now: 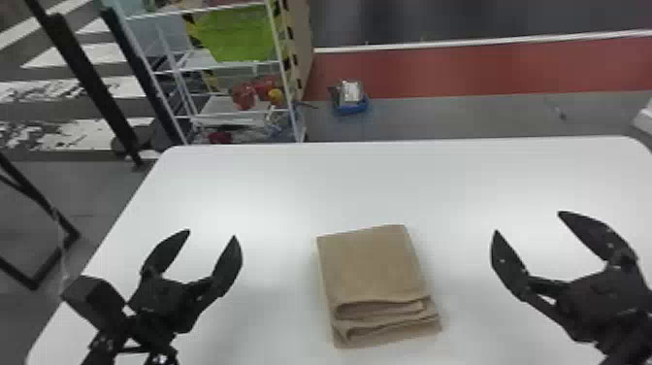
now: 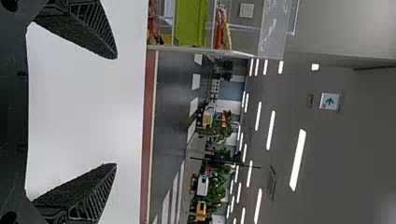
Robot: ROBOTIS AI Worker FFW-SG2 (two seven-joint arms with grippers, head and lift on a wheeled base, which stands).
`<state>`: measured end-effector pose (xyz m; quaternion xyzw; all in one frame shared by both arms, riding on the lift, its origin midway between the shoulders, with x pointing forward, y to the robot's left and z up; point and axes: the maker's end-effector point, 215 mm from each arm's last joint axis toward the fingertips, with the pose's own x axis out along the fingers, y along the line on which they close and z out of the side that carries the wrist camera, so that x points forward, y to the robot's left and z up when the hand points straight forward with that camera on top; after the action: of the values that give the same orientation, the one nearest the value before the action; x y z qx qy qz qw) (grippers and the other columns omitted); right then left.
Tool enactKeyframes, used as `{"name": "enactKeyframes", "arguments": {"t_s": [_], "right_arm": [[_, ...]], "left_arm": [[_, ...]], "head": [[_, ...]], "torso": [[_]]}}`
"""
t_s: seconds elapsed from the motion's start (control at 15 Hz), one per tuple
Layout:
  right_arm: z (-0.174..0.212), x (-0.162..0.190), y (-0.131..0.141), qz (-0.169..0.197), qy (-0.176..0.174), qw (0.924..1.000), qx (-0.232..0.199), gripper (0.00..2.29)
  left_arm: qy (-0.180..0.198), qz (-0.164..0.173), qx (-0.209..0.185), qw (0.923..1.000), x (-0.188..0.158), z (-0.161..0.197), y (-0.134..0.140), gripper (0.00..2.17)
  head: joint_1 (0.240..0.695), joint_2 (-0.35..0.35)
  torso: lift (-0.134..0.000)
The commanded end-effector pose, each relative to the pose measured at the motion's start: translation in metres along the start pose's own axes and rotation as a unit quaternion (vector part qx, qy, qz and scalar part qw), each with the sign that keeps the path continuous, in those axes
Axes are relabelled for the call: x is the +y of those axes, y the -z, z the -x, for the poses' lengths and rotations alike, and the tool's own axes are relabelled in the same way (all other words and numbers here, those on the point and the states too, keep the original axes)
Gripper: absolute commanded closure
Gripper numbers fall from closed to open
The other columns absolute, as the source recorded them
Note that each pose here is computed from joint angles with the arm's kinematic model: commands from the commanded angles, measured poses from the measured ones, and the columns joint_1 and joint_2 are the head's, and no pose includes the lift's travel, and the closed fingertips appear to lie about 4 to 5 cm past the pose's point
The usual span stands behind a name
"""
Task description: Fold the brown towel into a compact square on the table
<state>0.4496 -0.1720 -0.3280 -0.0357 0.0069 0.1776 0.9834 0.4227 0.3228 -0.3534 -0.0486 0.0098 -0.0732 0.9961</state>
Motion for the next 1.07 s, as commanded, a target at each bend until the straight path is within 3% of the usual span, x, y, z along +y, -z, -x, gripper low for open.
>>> {"name": "enactKeyframes", "arguments": {"t_s": [0.0,1.0], "right_arm": [[-0.001,-0.002,0.003,-0.004,0.002,1.0,-0.002,0.06],[0.011,-0.012,0.014,-0.011,0.019,0.9997,0.006,0.07]], "left_arm": [[-0.006,0.001,0.007,1.0,0.005,0.003,0.003,0.05],[-0.008,0.003,0.008,0.9999,0.008,0.012,0.004,0.06]], "head": [[0.695,0.189],[0.695,0.187]], "torso": [[-0.134],[-0.134]]}}
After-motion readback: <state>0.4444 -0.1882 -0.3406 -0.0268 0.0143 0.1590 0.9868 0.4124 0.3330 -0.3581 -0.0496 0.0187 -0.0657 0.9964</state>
